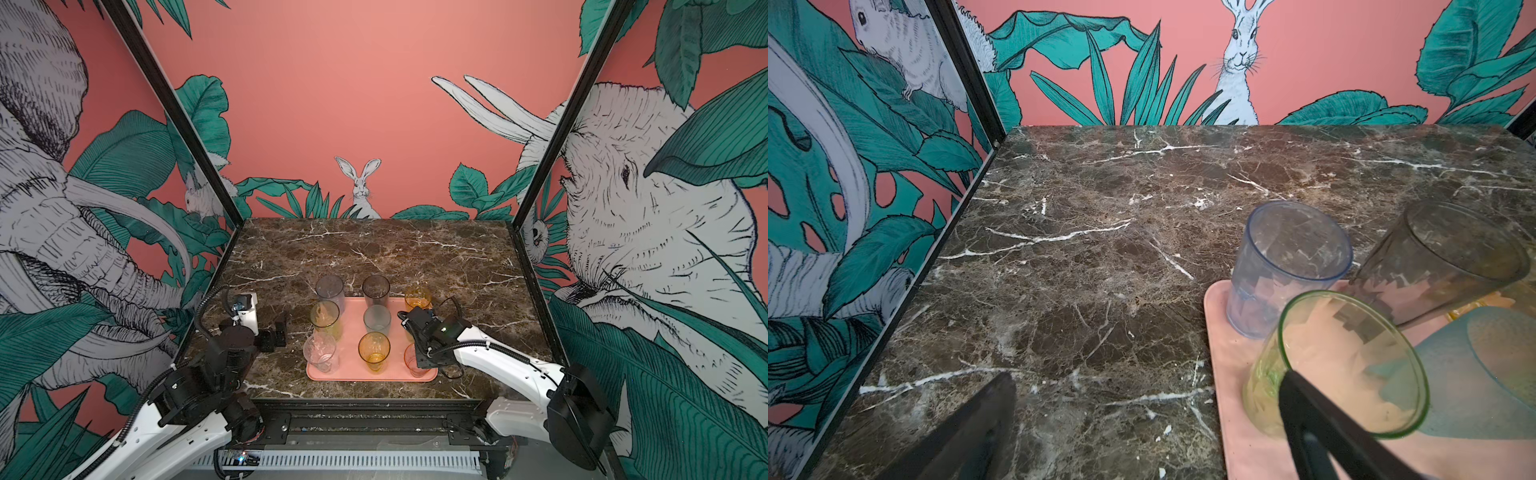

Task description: Place the glasses into the tray

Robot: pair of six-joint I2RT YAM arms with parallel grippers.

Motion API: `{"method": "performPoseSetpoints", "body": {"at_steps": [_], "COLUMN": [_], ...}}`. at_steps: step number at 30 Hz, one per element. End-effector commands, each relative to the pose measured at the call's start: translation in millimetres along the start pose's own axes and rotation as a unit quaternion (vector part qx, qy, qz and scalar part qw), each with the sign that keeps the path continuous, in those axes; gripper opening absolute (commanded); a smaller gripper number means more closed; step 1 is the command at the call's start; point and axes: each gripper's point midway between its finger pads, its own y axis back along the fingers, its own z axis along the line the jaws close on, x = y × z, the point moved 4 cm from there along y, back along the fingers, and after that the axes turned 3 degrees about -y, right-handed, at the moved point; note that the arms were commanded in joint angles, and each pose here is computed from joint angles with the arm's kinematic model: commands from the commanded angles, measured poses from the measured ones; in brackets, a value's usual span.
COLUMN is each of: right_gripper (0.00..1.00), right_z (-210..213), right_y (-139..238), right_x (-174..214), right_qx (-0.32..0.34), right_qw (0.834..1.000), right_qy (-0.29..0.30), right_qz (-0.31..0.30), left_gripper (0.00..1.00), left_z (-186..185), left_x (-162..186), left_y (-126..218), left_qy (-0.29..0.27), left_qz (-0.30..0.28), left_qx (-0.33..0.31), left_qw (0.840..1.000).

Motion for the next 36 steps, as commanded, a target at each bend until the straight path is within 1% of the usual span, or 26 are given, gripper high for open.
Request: {"method": "performPoseSetpoints", "body": {"at_steps": [1,6,14,19,25,33,36], "right_gripper": [0.27,0.32,0.46,0.51,0.59,0.66,0.69], "right_z": [0.4,0.1,-2.6,-4.0,-11.8,-18.3,-21.6], "right_y": [4.8,11.8,28.4,48.0,70.6,100.6,109.0], "right_x": [-3.3,-6.5,-13.4,-23.8,-38.0,-69.9,-85.5], "right_qx": [0.005,0.007,0.013,0.008,0.028,0.068,0.079], "right_qw": [1.000,1.000,0.999,0.998,0.993,0.978,0.973], "right_qy": [-0.003,0.001,0.009,0.024,0.034,0.045,0.048], "right_qz": [-0.007,-0.012,-0.029,-0.064,-0.112,-0.189,-0.211], "left_gripper": [1.00,1.00,0.99,0.99,1.00,0.99,1.00], "left_z": [1.3,1.7,2.3,2.9,4.1,7.4,4.2], "left_x": [2.0,0.6,-2.6,-7.8,-20.0,-37.5,-45.2], "left_y": [-1.1,-0.7,0.3,1.9,4.8,4.7,3.0], "left_qy": [0.006,0.006,0.003,0.000,-0.005,-0.029,-0.038], "left_qz": [-0.001,-0.002,-0.007,-0.012,-0.020,-0.025,-0.023], "left_qx": [-0.005,-0.005,-0.007,-0.009,-0.016,-0.051,-0.054], "left_qw": [1.000,1.000,1.000,1.000,1.000,0.998,0.998]}}
